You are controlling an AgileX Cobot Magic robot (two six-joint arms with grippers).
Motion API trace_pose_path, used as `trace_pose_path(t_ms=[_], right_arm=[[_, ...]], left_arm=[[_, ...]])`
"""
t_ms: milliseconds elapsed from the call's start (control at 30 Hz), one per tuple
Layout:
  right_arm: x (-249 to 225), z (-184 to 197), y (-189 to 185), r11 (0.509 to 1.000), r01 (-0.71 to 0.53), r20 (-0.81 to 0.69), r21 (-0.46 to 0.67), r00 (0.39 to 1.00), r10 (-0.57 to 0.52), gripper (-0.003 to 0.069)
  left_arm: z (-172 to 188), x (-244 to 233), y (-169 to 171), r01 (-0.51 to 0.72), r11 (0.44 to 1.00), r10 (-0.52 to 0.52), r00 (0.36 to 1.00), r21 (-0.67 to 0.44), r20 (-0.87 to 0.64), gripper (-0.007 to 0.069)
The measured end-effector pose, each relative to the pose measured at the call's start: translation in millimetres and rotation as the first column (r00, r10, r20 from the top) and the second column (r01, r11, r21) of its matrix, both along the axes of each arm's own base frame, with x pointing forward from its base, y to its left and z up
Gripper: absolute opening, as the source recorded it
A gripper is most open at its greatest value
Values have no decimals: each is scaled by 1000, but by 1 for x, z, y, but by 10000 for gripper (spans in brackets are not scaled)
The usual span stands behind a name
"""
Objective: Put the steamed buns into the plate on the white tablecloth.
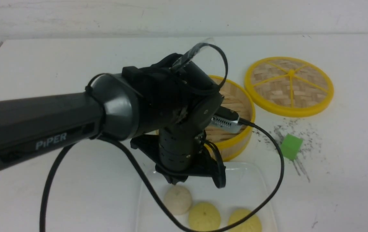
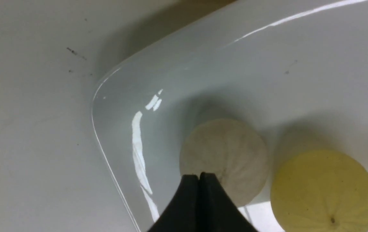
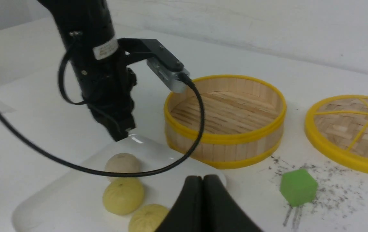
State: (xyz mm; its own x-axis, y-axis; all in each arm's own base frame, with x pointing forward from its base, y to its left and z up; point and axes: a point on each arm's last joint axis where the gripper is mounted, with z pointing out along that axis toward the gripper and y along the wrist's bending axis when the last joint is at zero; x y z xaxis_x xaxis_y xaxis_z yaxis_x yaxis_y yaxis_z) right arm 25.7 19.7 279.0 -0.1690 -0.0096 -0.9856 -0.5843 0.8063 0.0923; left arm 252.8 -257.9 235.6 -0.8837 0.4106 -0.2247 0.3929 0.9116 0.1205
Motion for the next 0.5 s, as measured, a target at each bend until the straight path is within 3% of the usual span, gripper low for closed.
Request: trace_pose_path(t_ms=[267, 500], right_arm=[[16, -62, -6, 952, 290, -65, -95, 953, -297, 3], [23, -105, -15, 863, 466, -141, -196, 857, -495, 12]], left_arm=[[5, 4, -1, 44, 999, -43, 997, -12, 58, 2], [70, -8, 24, 83, 995, -64, 966, -63, 252, 2]])
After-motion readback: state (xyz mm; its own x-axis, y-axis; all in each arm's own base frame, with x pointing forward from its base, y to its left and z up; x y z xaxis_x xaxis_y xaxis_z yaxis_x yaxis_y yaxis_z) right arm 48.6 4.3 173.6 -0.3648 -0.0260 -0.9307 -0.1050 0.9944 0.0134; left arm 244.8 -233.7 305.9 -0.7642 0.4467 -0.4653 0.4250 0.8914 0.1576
